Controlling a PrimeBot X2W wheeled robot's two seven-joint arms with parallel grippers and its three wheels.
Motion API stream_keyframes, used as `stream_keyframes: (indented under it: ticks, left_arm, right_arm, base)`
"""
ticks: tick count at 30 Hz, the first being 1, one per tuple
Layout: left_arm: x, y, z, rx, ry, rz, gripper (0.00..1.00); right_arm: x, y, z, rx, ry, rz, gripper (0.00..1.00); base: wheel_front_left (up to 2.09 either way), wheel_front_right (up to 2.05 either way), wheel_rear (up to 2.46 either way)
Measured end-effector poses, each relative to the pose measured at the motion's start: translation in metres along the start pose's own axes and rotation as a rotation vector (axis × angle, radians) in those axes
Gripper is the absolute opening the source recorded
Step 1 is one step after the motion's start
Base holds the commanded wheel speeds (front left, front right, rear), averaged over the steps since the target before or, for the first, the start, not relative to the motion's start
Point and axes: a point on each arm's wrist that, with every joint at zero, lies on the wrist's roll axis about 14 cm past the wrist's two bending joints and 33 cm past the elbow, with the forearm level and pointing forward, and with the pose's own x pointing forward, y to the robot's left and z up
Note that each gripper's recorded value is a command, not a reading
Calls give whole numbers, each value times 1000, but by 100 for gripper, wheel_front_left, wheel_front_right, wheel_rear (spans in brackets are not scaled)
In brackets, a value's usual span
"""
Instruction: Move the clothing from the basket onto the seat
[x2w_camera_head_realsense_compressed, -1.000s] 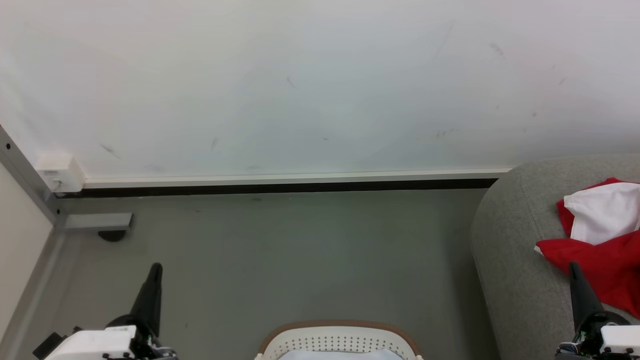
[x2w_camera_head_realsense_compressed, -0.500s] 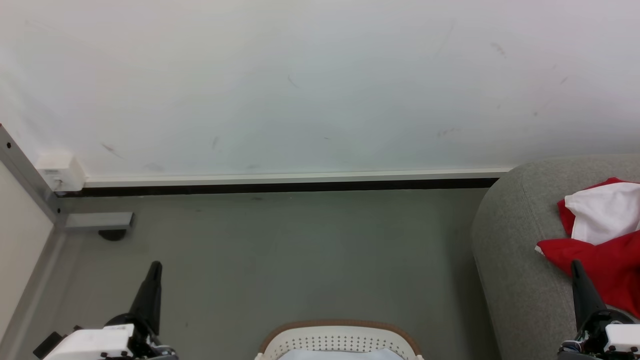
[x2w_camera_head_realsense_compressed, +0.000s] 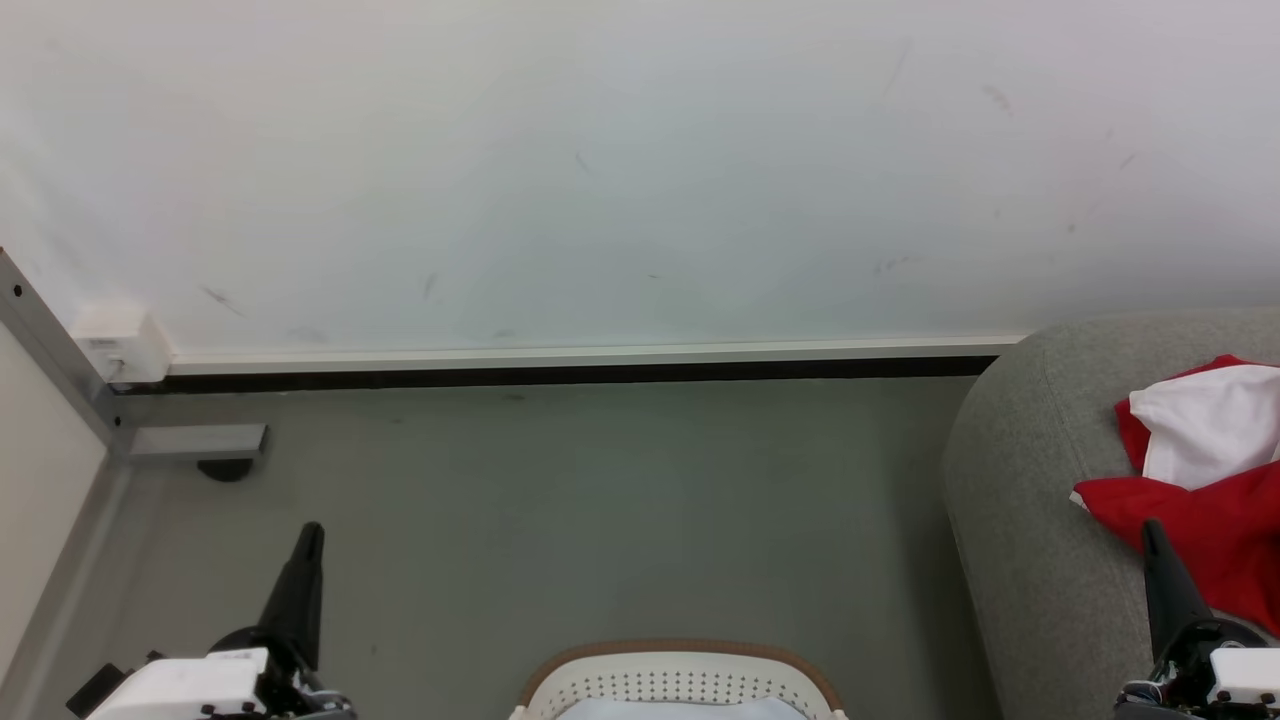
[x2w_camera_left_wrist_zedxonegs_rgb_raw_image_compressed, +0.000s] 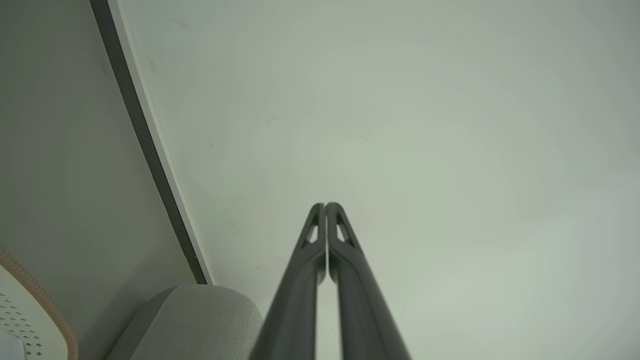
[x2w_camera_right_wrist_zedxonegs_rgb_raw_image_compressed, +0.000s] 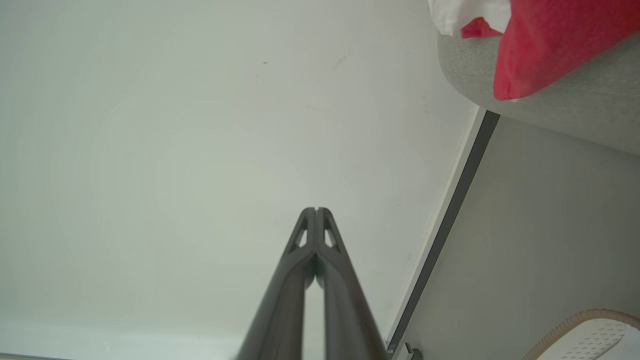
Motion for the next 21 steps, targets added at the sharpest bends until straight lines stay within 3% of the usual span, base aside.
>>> stream_keyframes:
  ticks: [21]
  left_arm:
    - [0, 0, 0, 0, 0, 0, 0]
  right_arm:
    - [0, 1, 0, 3, 0, 0, 0]
  base:
    - [0, 0, 0]
